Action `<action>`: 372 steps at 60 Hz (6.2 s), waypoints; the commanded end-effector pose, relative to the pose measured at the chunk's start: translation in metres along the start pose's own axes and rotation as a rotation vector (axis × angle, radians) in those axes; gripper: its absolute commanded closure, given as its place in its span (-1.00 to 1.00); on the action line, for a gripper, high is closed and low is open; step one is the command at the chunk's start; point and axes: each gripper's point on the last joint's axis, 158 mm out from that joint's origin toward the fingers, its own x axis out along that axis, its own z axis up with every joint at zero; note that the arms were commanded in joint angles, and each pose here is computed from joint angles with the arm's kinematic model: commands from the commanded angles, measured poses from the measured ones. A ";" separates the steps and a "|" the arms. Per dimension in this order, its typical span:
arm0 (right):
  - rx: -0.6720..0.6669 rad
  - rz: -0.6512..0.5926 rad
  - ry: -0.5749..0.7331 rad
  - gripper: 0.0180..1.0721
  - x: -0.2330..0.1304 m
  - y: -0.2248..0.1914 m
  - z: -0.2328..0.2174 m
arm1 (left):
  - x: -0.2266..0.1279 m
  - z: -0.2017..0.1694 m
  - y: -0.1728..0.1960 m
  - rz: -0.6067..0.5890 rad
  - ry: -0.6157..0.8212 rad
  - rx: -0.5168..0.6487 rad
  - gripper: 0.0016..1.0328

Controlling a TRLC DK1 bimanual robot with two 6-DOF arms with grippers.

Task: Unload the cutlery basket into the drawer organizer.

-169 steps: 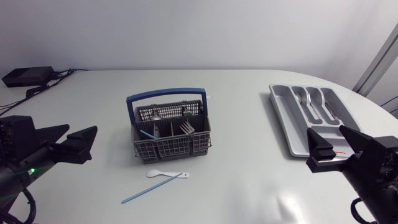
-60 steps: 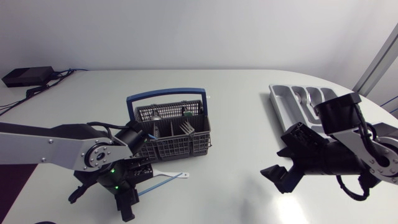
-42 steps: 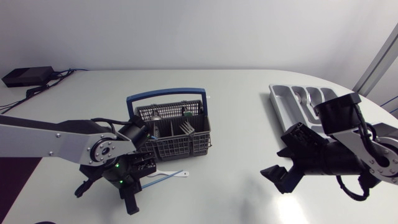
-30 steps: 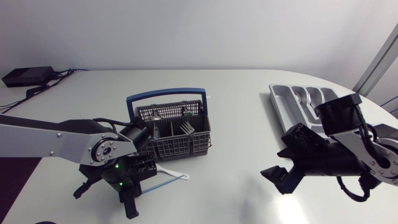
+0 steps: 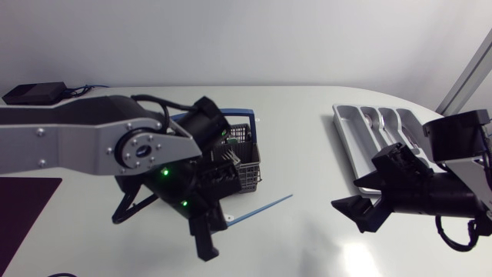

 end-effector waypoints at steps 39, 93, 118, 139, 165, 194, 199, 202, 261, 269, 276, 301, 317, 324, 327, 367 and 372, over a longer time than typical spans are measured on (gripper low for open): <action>0.243 0.319 -0.185 -0.75 -0.024 0.031 0.110 | -0.058 0.200 0.033 -0.100 -0.619 -0.235 0.94; 0.366 0.397 -0.326 0.09 -0.025 -0.008 0.176 | -0.044 0.212 0.069 -0.105 -0.716 -0.363 0.94; 0.352 0.430 -0.315 0.74 -0.017 0.005 0.184 | -0.040 0.214 0.062 -0.117 -0.710 -0.359 0.94; 0.354 0.429 -0.319 0.89 -0.017 0.006 0.179 | -0.049 0.217 0.062 -0.105 -0.734 -0.345 0.22; 0.455 0.197 -0.216 0.89 -0.012 -0.102 0.117 | -0.138 0.176 0.098 0.124 -0.710 -0.201 -0.24; 0.540 -0.191 0.122 0.88 0.067 -0.245 0.028 | -0.017 -0.005 0.027 0.232 -0.127 0.332 -0.28; 0.548 -0.216 0.175 0.86 0.081 -0.253 0.016 | -0.002 -0.024 0.026 0.252 -0.066 0.377 -0.30; 0.551 -0.209 0.195 0.85 0.088 -0.254 0.012 | 0.004 -0.032 0.025 0.253 -0.044 0.396 -0.31; -0.128 0.081 0.073 -0.69 0.045 0.029 0.067 | 0.022 -0.091 0.053 0.287 -0.068 0.244 -0.33; -0.249 0.189 0.086 -0.68 0.056 0.096 0.065 | 0.013 -0.099 0.062 0.267 -0.135 0.157 -0.33; -0.305 0.240 0.085 -0.68 0.069 0.125 0.068 | 0.003 -0.103 0.077 0.288 -0.195 0.091 -0.34; -0.436 0.291 0.121 -0.68 0.126 0.192 0.056 | 0.008 -0.087 0.113 0.347 -0.290 0.028 -0.34; -0.478 0.270 0.115 -0.68 0.151 0.212 0.055 | 0.018 -0.072 0.139 0.369 -0.322 0.001 -0.34; -0.489 0.264 0.107 -0.68 0.162 0.219 0.058 | 0.017 -0.064 0.147 0.381 -0.342 -0.006 -0.34; -0.499 0.258 0.102 -0.68 0.166 0.223 0.060 | 0.015 -0.061 0.150 0.393 -0.360 -0.018 -0.34; -0.519 0.144 0.134 -0.42 0.216 0.221 0.069 | -0.033 -0.109 0.105 0.442 -0.481 -0.079 -0.34; -0.524 0.144 0.171 -0.39 0.222 0.221 0.060 | -0.035 -0.112 0.100 0.440 -0.493 -0.087 -0.34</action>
